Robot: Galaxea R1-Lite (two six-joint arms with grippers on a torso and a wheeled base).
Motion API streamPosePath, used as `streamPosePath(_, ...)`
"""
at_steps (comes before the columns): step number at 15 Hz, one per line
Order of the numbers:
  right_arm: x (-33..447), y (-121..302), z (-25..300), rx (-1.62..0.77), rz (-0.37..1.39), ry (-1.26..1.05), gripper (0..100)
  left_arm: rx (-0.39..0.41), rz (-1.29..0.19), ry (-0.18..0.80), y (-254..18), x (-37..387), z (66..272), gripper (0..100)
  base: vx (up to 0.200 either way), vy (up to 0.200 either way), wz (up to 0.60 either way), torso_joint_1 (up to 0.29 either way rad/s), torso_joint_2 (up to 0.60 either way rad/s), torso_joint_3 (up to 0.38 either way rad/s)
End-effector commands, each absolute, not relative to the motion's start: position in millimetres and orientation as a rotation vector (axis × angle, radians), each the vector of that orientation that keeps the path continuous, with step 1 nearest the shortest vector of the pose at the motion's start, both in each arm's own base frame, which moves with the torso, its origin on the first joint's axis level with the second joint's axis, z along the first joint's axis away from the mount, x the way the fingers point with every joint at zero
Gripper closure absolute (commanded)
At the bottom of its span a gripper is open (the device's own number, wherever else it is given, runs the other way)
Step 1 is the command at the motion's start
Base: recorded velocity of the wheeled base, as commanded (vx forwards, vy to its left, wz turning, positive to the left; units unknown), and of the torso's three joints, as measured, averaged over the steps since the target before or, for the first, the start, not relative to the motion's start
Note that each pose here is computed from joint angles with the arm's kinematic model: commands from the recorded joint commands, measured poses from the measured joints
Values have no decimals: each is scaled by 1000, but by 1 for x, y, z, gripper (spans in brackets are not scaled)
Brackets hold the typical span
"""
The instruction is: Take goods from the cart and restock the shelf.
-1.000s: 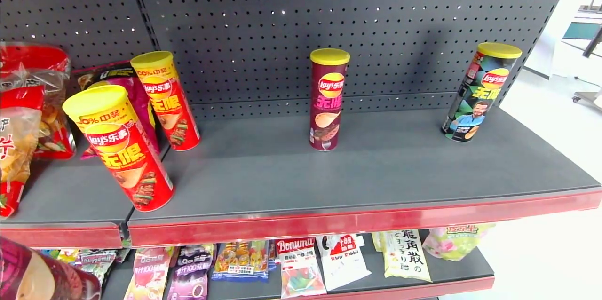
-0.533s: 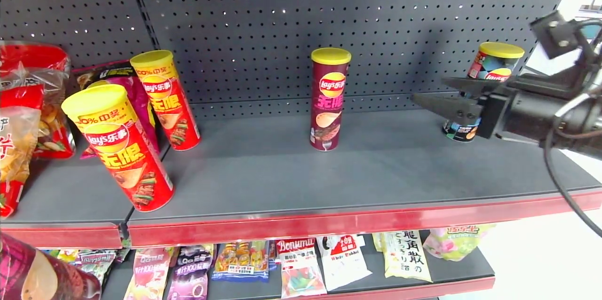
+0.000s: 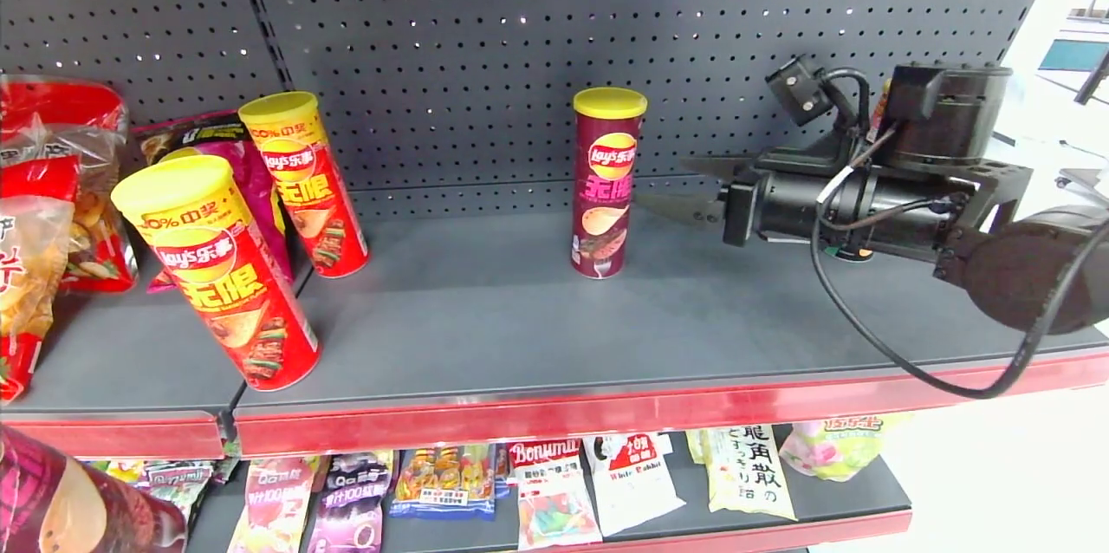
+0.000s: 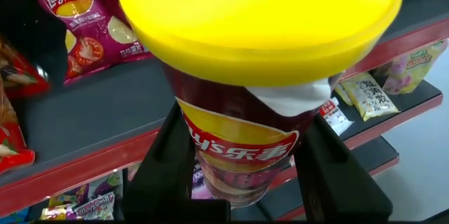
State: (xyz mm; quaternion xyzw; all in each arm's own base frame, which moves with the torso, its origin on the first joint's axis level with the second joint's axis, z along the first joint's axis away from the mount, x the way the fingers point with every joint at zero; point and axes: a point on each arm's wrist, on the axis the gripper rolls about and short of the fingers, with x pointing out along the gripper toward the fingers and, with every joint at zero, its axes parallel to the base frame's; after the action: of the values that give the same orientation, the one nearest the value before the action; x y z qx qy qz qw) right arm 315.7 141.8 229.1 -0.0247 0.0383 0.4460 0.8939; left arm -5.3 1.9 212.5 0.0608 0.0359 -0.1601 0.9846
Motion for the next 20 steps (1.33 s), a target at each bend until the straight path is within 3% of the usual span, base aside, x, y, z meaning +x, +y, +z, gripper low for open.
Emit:
streamPosePath(1, 339, 144, 216, -56, 927, 101, 0, 123, -320, 71, 2, -5, 213, 100, 0, 0, 0, 0, 0, 0)
streamPosePath(8, 365, 135, 207, -47, 997, 100, 0, 127, -335, 94, 0, 0, 214, 100, 0, 0, 0, 0, 0, 0)
streamPosePath(20, 391, 171, 198, -48, 1125, 63, 0, 131, -350, 113, -2, 5, 214, 100, 0, 0, 0, 0, 0, 0)
